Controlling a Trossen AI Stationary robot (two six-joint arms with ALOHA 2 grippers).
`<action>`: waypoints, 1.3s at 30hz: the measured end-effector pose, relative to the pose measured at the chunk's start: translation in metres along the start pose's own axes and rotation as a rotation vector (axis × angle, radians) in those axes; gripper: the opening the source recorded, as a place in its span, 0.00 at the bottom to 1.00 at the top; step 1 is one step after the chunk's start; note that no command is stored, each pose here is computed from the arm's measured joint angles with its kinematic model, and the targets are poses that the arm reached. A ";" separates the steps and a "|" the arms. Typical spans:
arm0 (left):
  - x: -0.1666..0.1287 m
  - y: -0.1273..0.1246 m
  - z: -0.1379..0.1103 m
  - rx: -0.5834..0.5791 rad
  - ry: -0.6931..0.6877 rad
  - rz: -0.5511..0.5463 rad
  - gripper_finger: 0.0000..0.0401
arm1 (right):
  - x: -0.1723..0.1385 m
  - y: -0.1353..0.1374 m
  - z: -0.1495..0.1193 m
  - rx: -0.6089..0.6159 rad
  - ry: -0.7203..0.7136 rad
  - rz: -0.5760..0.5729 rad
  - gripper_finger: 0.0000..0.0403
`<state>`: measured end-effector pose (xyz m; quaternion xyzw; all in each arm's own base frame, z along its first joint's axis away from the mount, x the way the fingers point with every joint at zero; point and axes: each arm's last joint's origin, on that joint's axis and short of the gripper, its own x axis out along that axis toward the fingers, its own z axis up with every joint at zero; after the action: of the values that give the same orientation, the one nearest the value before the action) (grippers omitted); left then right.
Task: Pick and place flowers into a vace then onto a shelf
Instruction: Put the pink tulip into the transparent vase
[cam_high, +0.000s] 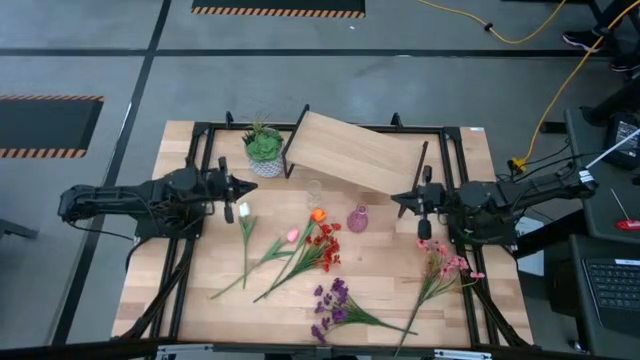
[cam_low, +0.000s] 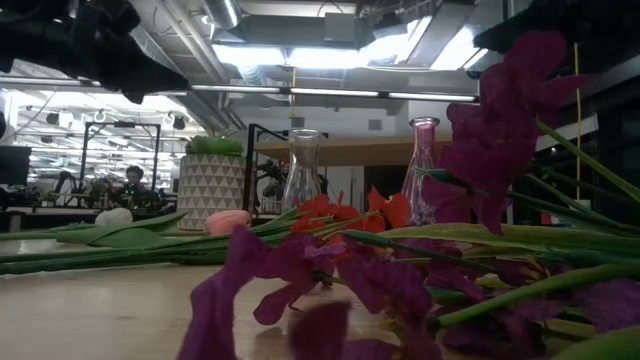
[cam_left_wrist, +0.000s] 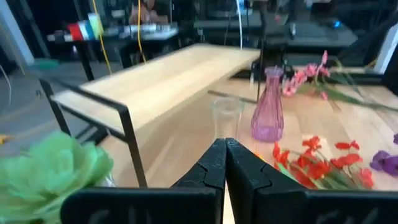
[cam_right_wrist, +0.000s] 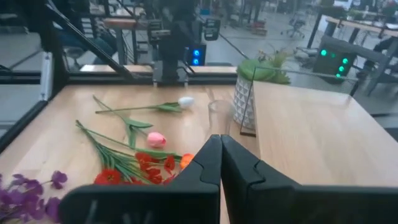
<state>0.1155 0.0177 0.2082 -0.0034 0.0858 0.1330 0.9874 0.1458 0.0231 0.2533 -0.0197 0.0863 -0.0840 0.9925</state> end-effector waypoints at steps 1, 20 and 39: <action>0.003 -0.001 0.000 0.005 0.020 -0.014 0.01 | 0.003 0.001 0.000 0.003 -0.002 -0.005 0.01; 0.021 -0.018 0.043 0.080 0.397 -0.066 0.00 | 0.032 0.017 -0.006 -0.082 0.014 0.020 0.02; 0.029 -0.092 0.042 -0.010 0.651 -0.111 0.00 | 0.048 0.046 -0.015 -0.050 0.011 0.117 0.02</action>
<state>0.1749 -0.0623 0.2434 -0.0551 0.3958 0.0712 0.9139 0.1968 0.0602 0.2277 -0.0389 0.0946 -0.0236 0.9945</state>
